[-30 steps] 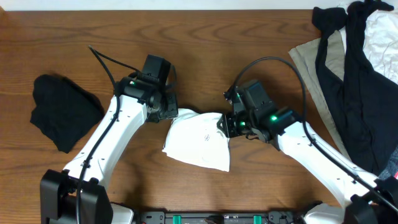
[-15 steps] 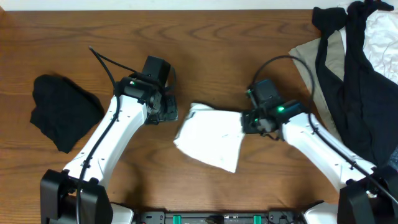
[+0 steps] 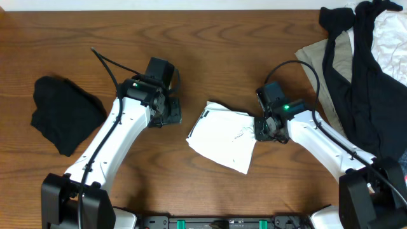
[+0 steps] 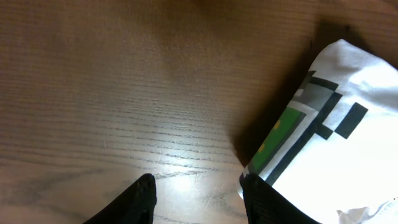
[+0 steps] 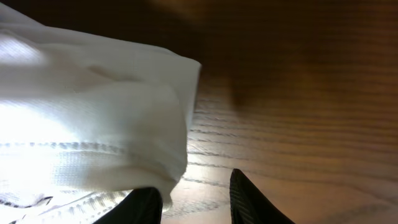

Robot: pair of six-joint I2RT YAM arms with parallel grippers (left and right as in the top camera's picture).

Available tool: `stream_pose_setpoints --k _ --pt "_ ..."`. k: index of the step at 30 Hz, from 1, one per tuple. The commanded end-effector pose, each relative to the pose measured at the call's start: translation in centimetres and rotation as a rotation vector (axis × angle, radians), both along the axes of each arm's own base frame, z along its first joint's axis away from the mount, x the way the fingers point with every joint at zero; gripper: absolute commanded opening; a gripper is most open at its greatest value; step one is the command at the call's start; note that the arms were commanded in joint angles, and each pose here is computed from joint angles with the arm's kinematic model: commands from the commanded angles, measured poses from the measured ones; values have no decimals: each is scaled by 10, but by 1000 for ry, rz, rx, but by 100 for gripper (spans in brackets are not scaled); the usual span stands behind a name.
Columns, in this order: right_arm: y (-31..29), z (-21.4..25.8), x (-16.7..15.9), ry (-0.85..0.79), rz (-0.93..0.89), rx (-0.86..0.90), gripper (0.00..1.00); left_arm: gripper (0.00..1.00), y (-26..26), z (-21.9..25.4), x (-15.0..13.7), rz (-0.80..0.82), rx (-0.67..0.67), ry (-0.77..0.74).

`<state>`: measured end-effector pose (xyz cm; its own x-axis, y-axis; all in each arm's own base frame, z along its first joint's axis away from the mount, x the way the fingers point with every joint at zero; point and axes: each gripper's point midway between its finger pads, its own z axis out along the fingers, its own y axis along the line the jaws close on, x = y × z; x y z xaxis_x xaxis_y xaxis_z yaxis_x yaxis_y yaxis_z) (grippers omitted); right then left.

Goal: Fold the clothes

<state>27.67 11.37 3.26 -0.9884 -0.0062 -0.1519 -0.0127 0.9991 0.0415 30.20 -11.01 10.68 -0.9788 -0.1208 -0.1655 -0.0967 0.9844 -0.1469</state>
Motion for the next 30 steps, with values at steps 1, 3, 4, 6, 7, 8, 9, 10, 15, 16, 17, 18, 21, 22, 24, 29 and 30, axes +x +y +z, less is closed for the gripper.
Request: stream_pose_setpoints --k 1,3,4,6,7,8,9,10,15,16,17,18,21,22,24,29,30 --pt "-8 8 2 -28 -24 -12 34 48 1 1 5 -9 3 -14" --pt "-7 22 4 -67 -23 8 35 47 -2 2 8 -21 -7 -29" --pt "-5 30 4 -92 -22 27 35 48 -4 2 10 -33 -14 -38" --pt "1 52 5 -150 -15 82 37 48 -12 4 13 -76 -33 -61" --pt "6 63 4 -177 -7 122 40 47 -18 6 16 -105 -45 -79" --pt "9 70 3 -190 3 147 43 48 -22 7 17 -132 -52 -90" --pt "14 78 -1 -200 23 184 45 47 -27 8 19 -167 -54 -110" --pt "20 84 -6 -201 40 218 46 48 -33 9 21 -209 -53 -132" --pt "48 83 -33 -110 114 313 43 48 -49 3 28 -309 -46 -165" --pt "53 80 -37 -92 119 320 43 48 -51 -1 28 -312 -46 -157" --pt "59 76 -41 -76 128 327 42 48 -52 -6 28 -315 -49 -144" --pt "66 72 -45 -58 141 334 41 48 -56 -11 27 -321 -63 -127" --pt "84 62 -57 -27 175 348 40 47 -66 -26 22 -335 -113 -71" --pt "89 59 -60 -18 184 353 40 47 -68 -31 21 -339 -126 -50" --pt "98 53 -68 3 192 352 40 48 -70 -42 18 -343 -128 -14" --pt "106 41 -76 34 210 326 40 48 -77 -57 11 -366 -117 27" --pt "106 39 -76 39 210 322 41 48 -79 -57 10 -371 -116 29"
